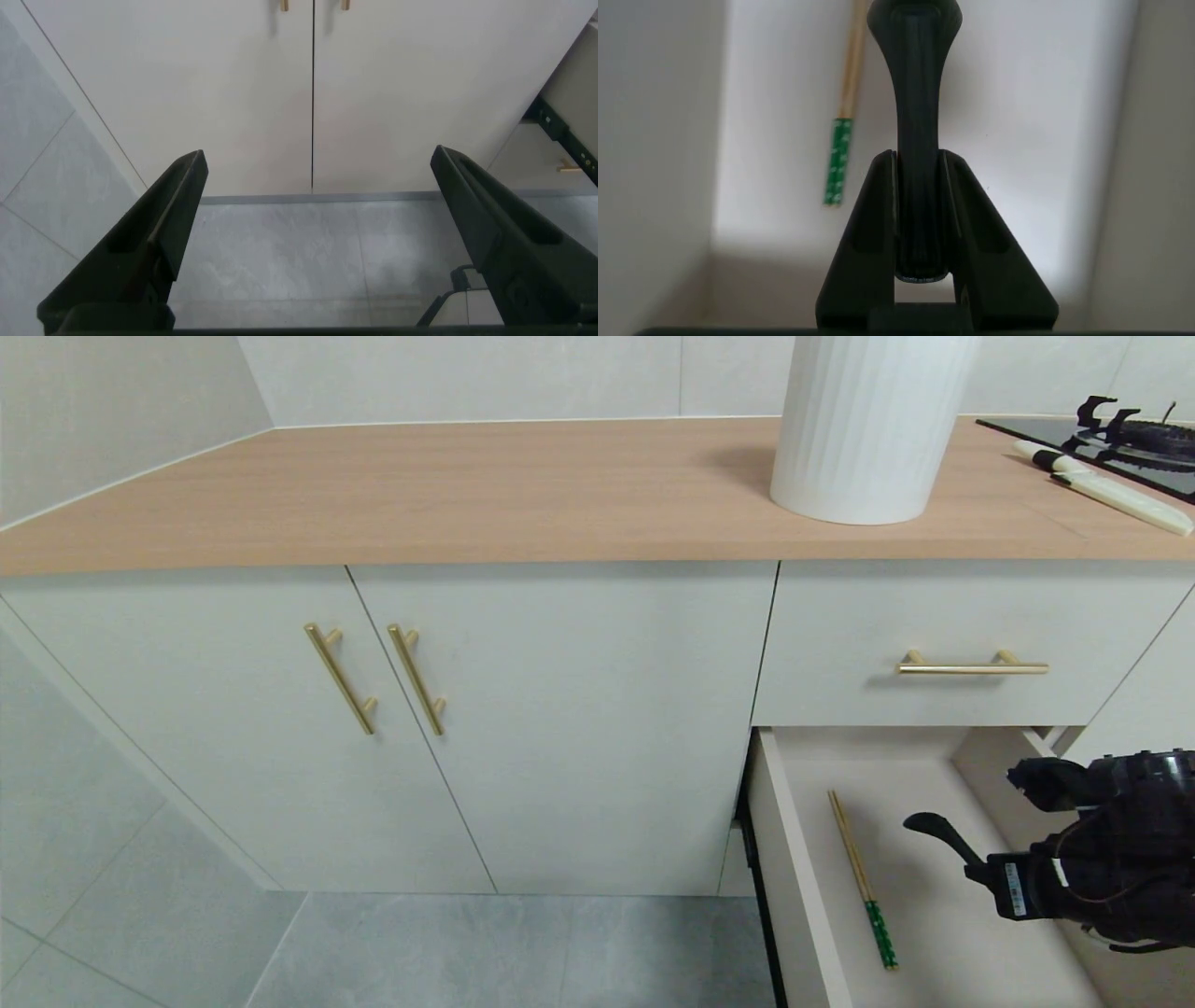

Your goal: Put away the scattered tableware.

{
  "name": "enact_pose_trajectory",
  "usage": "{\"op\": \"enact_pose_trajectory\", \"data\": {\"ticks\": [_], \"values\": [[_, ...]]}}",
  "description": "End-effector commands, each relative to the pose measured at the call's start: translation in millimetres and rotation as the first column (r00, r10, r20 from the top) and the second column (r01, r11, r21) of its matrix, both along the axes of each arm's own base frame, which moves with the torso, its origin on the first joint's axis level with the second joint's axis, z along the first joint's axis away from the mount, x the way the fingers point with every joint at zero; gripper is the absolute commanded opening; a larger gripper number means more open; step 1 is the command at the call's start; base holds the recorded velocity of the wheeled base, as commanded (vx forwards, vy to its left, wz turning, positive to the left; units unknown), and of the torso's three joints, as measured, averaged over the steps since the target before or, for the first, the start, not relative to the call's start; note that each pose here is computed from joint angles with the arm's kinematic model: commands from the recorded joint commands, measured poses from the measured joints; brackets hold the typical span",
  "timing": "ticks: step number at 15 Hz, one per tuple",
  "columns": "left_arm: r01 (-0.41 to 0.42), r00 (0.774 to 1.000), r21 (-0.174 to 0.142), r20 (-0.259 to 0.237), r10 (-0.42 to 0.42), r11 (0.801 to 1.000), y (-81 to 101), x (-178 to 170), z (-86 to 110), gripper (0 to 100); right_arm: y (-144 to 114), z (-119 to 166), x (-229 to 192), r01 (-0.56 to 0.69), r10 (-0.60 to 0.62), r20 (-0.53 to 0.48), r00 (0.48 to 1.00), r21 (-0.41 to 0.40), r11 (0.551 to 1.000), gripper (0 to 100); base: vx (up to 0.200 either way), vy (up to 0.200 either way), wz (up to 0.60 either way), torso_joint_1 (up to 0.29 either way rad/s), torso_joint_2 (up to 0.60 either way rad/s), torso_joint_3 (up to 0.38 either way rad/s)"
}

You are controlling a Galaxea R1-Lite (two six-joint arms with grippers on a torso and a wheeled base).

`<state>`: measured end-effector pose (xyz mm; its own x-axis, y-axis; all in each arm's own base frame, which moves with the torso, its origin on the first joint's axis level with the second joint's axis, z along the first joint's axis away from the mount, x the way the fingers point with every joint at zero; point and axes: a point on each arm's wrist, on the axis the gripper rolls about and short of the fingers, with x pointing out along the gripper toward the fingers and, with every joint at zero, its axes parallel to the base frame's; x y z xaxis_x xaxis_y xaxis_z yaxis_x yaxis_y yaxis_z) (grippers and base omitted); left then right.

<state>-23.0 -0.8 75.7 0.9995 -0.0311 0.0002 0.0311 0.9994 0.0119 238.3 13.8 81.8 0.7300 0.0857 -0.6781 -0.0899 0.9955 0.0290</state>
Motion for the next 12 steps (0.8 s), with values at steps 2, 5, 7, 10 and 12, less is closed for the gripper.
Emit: {"op": "enact_pose_trajectory", "data": {"ticks": [2,5,7,10,12], "values": [[0.0,1.0,0.0,-0.002,0.0,1.0,0.0,0.0,-0.2,100,-3.5,-46.5,18.0,0.033,-0.035,-0.107,0.994,-0.025,0.999,0,0.0,0.0,0.0,0.0,0.0,0.0],[0.0,1.0,0.0,-0.002,0.0,1.0,0.0,0.0,-0.2,100,-5.0,-74.0,27.0,0.055,-0.06,-0.109,0.992,-0.047,0.997,0,0.0,0.0,0.0,0.0,0.0,0.0],[0.0,1.0,0.0,-0.002,0.0,1.0,0.0,0.0,-0.2,100,-5.2,-84.7,27.4,0.06,-0.066,-0.107,0.992,-0.054,0.997,0,0.0,0.0,0.0,0.0,0.0,0.0],[0.0,1.0,0.0,0.0,0.0,1.0,0.0,0.0,0.0,100,-8.0,-90.7,29.2,0.072,-0.076,-0.084,0.994,-0.052,0.996,0,0.0,0.0,0.0,0.0,0.0,0.0],[0.0,1.0,0.0,0.0,0.0,1.0,0.0,0.0,0.0,100,-9.2,-86.9,29.9,0.078,-0.081,-0.059,0.995,-0.048,0.996,0,0.0,0.0,0.0,0.0,0.0,0.0]]}}
